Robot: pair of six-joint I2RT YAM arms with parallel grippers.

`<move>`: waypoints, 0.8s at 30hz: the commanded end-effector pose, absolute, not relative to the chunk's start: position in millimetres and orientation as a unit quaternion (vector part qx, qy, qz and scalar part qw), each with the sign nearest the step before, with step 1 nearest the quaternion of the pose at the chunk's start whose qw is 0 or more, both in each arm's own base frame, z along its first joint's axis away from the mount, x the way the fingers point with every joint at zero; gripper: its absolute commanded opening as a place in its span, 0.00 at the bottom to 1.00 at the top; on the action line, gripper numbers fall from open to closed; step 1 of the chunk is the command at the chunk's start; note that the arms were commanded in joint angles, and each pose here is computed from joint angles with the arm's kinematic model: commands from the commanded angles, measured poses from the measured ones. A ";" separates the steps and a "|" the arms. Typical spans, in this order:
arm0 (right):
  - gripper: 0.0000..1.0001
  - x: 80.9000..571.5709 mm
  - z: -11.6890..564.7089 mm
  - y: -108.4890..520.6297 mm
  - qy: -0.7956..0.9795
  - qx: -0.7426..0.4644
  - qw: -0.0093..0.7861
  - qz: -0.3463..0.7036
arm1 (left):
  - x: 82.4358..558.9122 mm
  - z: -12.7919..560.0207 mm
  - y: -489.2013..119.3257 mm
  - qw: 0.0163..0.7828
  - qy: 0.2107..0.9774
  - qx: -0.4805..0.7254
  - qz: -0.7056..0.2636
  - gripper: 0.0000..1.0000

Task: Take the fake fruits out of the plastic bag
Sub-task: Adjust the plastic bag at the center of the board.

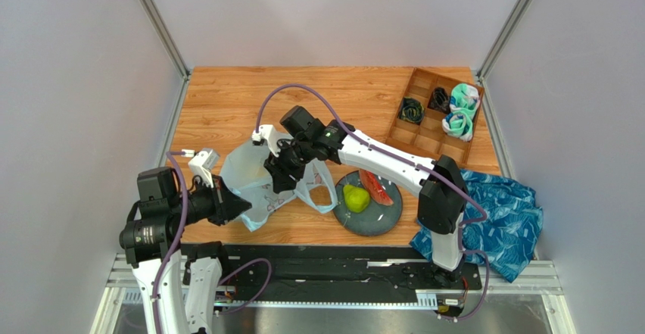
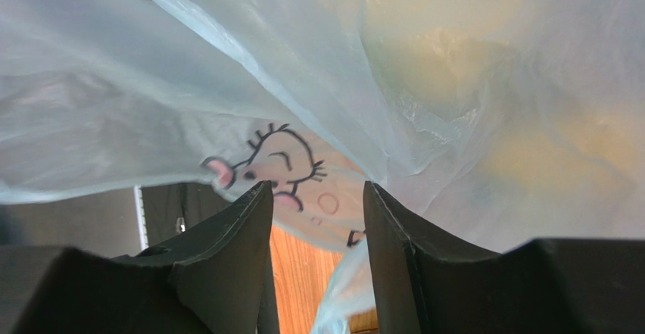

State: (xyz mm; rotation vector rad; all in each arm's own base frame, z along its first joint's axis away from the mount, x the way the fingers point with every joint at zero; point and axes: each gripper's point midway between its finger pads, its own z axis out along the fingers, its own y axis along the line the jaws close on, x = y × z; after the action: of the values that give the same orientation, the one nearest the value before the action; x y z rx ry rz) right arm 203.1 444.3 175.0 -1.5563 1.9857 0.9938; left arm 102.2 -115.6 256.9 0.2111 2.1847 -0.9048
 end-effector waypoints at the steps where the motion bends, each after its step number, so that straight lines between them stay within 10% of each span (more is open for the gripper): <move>1: 0.48 195.6 202.1 454.2 0.682 -0.571 0.221 0.400 | 110.1 259.8 -116.0 0.380 0.848 0.068 -0.363 0.00; 7: 0.19 209.5 167.1 481.0 0.713 -0.553 0.245 0.353 | 100.1 274.4 -123.8 0.386 0.835 0.091 -0.381 0.00; 24: 0.27 102.7 119.1 432.6 0.681 -0.620 0.091 0.381 | 151.7 251.4 -62.9 0.411 0.885 -0.017 -0.220 0.00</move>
State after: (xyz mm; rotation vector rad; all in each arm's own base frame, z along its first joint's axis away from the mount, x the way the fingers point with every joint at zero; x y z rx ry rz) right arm 106.8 437.0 83.2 -1.8474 2.1044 1.0173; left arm 124.6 -100.7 260.3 0.1212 2.1887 -0.8060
